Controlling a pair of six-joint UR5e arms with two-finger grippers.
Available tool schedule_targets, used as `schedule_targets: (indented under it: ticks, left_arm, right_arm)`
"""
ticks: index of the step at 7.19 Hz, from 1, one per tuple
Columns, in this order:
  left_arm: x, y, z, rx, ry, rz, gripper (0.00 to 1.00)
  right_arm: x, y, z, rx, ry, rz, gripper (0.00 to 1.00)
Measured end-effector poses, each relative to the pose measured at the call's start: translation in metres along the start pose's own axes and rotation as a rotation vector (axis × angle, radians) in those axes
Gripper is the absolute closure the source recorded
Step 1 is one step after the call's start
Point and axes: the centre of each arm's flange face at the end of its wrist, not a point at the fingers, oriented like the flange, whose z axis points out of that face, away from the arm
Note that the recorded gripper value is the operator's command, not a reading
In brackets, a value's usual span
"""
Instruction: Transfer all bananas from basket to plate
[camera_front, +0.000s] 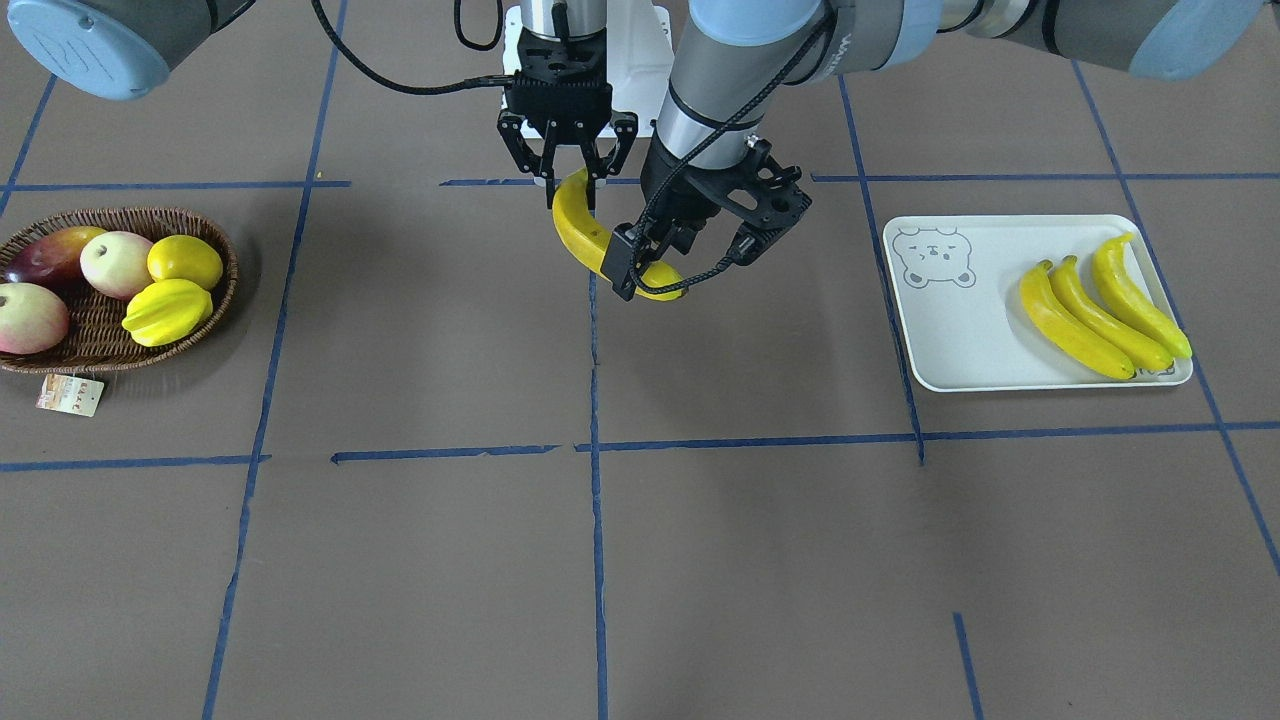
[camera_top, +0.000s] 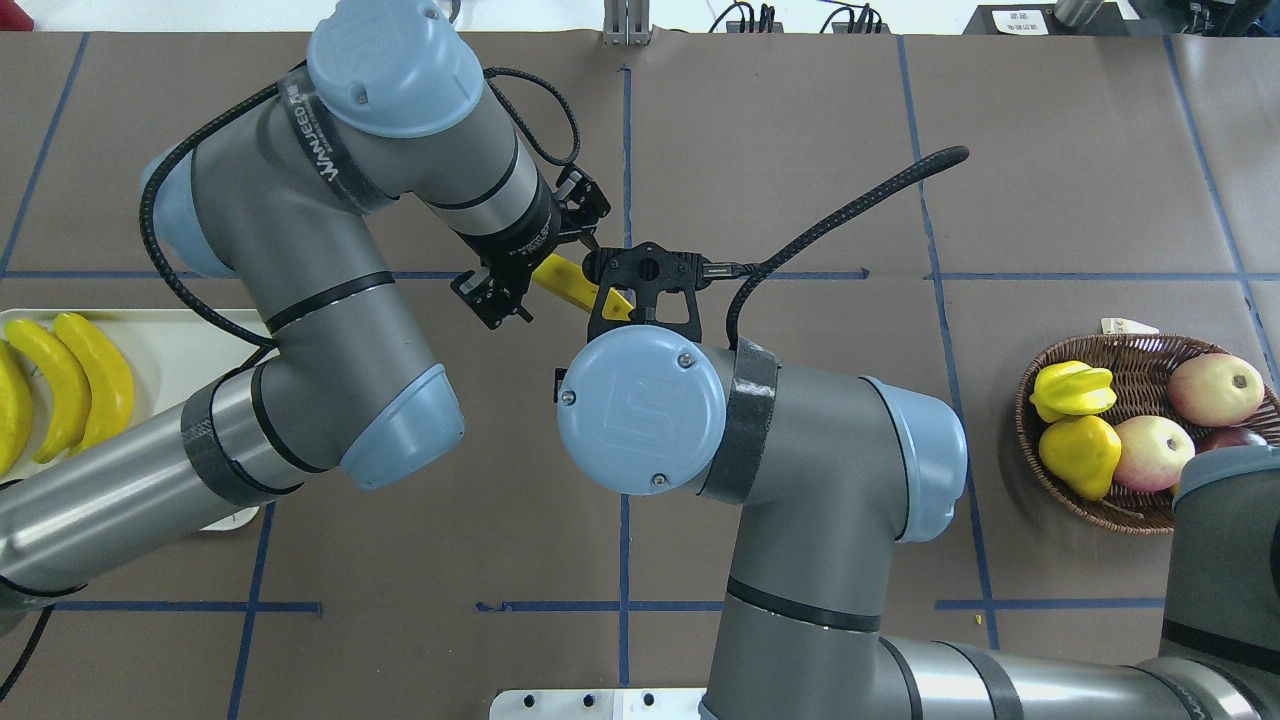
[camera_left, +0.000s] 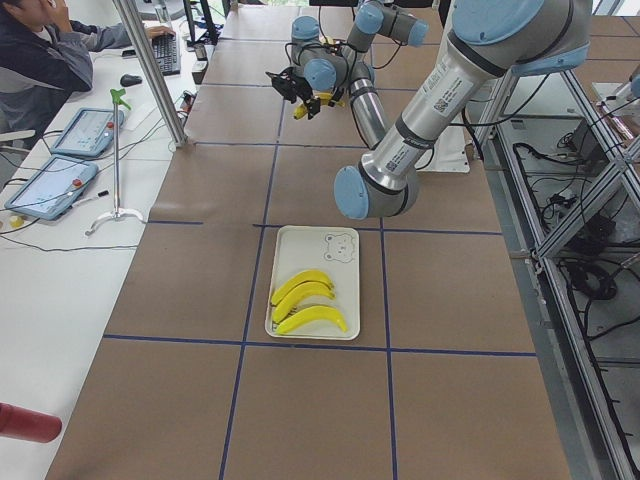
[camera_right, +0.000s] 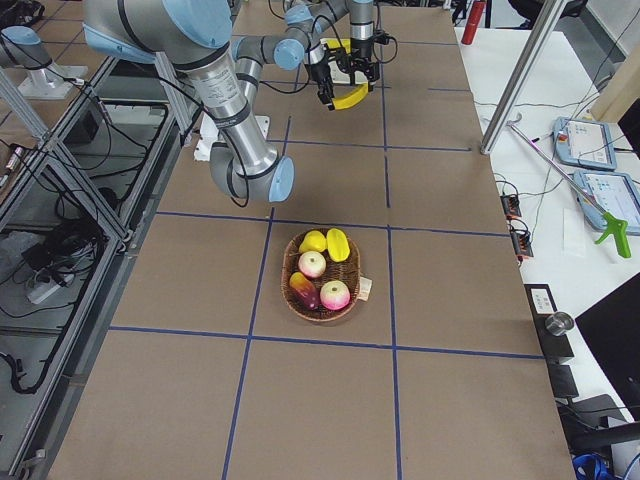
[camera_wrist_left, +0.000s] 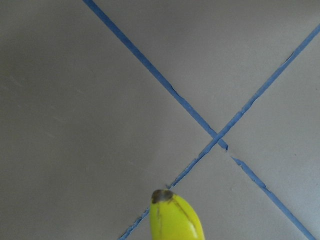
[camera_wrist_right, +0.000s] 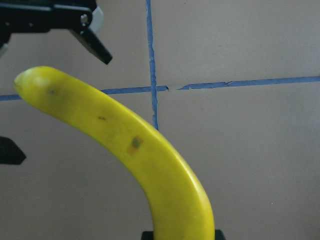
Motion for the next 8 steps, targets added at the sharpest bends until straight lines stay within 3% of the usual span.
schedule_targets:
  ticks: [1,2,3,4,5,8]
  left_arm:
    - [0.0,0.001,0.0,0.004,0.002,-0.012,0.36]
    - [0.0,0.003,0.001,0.009,0.006,-0.02,0.67]
    - [0.0,0.004,0.001,0.013,0.01,-0.026,0.98]
    - [0.001,0.005,0.0,0.012,0.016,-0.029,1.0]
    - [0.001,0.006,-0.001,0.01,0.021,-0.027,1.0]
    - [-0.002,0.007,-0.002,0.004,0.025,-0.016,1.0]
  right_arm:
    - [0.0,0.0,0.0,0.0,0.0,0.0,0.99]
    - [0.0,0.0,0.0,0.0,-0.001,0.0,0.98]
    - [0.0,0.0,-0.001,0.0,-0.002,0.0,0.87]
    - [0.0,0.0,-0.002,0.001,-0.005,0.0,0.19]
    - [0.001,0.0,-0.003,0.0,-0.009,-0.001,0.01]
    - [0.004,-0.003,-0.018,-0.012,-0.042,-0.003,0.0]
